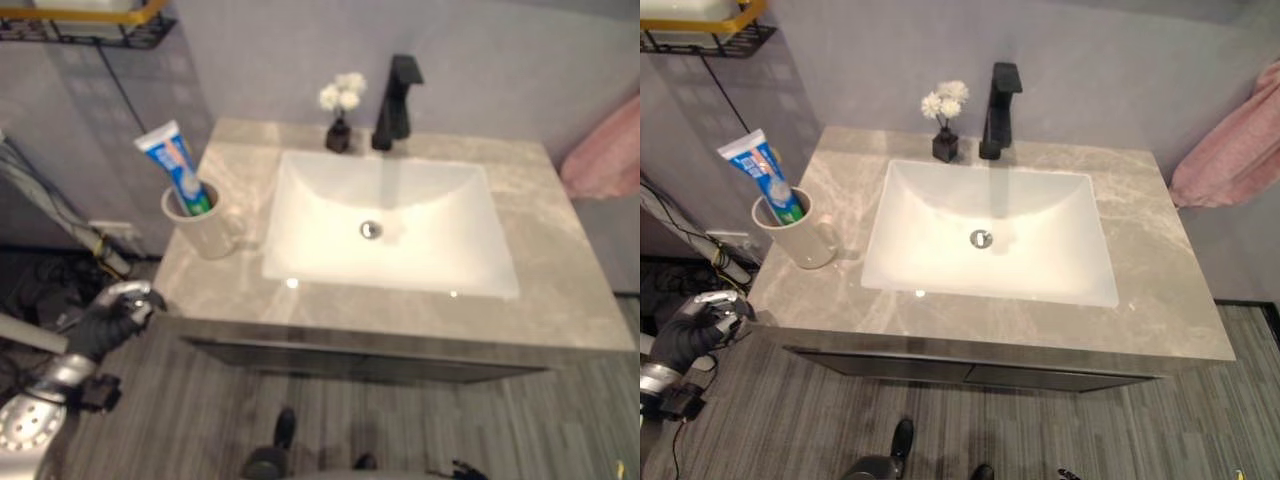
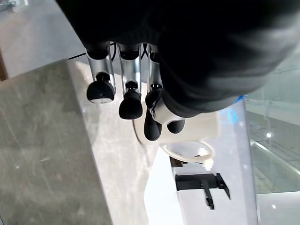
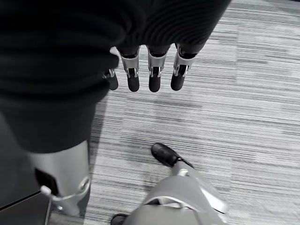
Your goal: Put brush and paste in cup on sink, flatten towel.
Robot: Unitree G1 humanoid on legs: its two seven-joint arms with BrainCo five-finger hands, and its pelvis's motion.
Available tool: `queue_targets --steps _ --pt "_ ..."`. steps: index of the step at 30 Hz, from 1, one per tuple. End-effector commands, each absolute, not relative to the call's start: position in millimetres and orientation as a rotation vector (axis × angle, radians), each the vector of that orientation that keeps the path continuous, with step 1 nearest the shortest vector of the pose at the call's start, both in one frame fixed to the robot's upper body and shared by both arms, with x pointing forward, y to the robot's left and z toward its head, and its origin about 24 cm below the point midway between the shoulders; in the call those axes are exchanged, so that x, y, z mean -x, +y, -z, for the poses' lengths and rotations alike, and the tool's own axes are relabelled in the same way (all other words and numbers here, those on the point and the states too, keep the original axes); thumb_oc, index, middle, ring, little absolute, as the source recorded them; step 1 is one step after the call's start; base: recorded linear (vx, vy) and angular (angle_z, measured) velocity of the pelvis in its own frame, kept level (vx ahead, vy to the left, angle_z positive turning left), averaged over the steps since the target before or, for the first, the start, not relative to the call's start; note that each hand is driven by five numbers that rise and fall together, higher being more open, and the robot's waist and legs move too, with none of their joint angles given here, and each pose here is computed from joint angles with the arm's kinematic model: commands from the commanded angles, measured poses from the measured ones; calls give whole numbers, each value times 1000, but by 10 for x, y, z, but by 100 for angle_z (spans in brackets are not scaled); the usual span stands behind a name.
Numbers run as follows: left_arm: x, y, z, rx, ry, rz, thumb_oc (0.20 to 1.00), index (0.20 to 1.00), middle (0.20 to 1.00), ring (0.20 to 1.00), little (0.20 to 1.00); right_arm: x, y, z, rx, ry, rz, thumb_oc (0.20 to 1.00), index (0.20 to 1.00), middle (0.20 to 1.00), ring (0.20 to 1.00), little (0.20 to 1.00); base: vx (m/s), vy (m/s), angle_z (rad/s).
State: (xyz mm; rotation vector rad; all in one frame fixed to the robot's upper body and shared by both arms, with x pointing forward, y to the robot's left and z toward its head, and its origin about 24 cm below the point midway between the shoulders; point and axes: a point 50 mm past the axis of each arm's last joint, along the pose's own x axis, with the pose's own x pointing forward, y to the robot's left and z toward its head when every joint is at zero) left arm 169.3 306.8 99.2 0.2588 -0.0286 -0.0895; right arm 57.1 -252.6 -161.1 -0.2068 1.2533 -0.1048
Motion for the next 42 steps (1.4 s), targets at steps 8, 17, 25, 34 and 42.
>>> queue_targets --steps 8,17,25,34,42 --pt "-1800 3017 -1201 -351 -141 116 200 200 200 200 200 -724 -2524 1586 251 1220 70 1000 1000 1000 1000 1000 42 33 -10" --pt "-1813 3095 -1276 -431 -142 73 200 200 200 200 200 -654 -2557 1588 159 1218 161 1000 1000 1000 1000 1000 50 20 -6" --pt "-1862 3186 -1387 -439 -195 -9 200 200 200 200 200 -627 -2572 1589 164 1231 159 1000 1000 1000 1000 1000 41 13 0" --pt "-2072 3072 -1448 -330 -269 13 200 200 200 200 200 -808 -2588 1552 178 1185 164 1000 1000 1000 1000 1000 9 6 -1" --pt "-2125 3063 -1534 -358 -300 9 200 200 200 200 200 -869 -2591 1537 181 1168 160 1000 1000 1000 1000 1000 21 9 -5"
